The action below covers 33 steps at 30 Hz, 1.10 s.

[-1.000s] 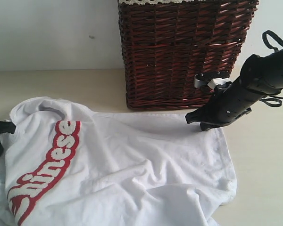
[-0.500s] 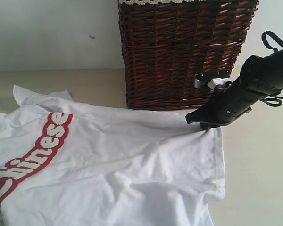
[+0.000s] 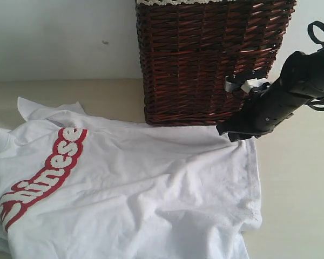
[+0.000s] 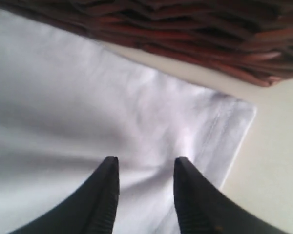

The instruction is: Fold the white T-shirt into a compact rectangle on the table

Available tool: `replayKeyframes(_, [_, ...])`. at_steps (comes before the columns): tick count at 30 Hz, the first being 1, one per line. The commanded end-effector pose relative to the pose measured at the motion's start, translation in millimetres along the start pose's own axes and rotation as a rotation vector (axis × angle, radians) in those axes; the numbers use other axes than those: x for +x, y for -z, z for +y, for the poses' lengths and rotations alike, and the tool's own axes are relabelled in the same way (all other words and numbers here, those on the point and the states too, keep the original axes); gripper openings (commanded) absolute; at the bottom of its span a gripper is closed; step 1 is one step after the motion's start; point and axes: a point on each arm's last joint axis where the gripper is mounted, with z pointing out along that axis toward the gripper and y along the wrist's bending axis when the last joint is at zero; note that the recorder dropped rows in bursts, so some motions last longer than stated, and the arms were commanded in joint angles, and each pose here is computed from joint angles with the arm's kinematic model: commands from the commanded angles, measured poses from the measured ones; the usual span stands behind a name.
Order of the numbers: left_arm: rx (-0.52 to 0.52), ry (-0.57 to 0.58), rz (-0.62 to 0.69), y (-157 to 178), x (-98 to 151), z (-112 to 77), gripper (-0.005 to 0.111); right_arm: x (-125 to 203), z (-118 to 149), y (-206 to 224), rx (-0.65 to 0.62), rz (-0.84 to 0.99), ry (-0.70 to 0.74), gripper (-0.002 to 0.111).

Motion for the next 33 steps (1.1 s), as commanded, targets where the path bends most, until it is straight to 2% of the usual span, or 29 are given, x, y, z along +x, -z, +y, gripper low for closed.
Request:
replayKeyframes(1, [0.027, 0.018, -0.018, 10.9, -0.3, -3.7, 0.048, 5.1, 4.6, 9.9, -0.060, 0.077, -0.014, 0.038])
replayKeyframes(5, [0.076, 0.011, -0.027, 13.7, -0.3, -8.1, 0.048, 18.8, 14.5, 26.0, -0.125, 0.065, -0.016, 0.033])
replayKeyframes(10, [0.121, -0.017, -0.044, 14.5, -1.7, -12.2, 0.048, 32.8, 19.2, 62.5, -0.089, -0.042, -0.027, 0.027])
replayKeyframes(12, [0.146, -0.026, -0.053, 14.8, -2.4, -14.5, 0.047, 45.1, 30.6, 82.4, -0.106, -0.072, -0.029, 0.025])
replayKeyframes(15, [0.217, -0.062, -0.057, 16.0, -2.3, -20.9, 0.036, 71.6, 59.2, 101.2, -0.152, -0.084, 0.007, 0.021])
replayKeyframes(19, [0.291, -0.107, -0.030, 20.6, 2.7, -27.3, 0.019, 124.1, 103.6, 106.2, -0.228, -0.011, 0.147, 0.000])
replayKeyframes(20, [0.294, -0.111, -0.023, 22.8, 5.5, -27.7, 0.016, 136.2, 111.9, 104.5, -0.238, 0.002, 0.176, 0.000])
replayKeyframes(25, [0.310, -0.184, 0.047, 27.6, 32.0, -43.5, 0.011, 164.8, 135.5, 90.5, -0.239, 0.015, 0.258, 0.000])
replayKeyframes(30, [0.324, -0.411, 0.259, 25.3, 76.5, -84.7, 0.011, 169.8, 138.8, 69.0, -0.208, 0.069, 0.273, 0.000])
replayKeyframes(33, [0.286, -0.472, 0.391, 20.9, 99.1, -98.6, 0.011, 178.1, 136.7, 50.5, -0.185, 0.154, 0.273, 0.000])
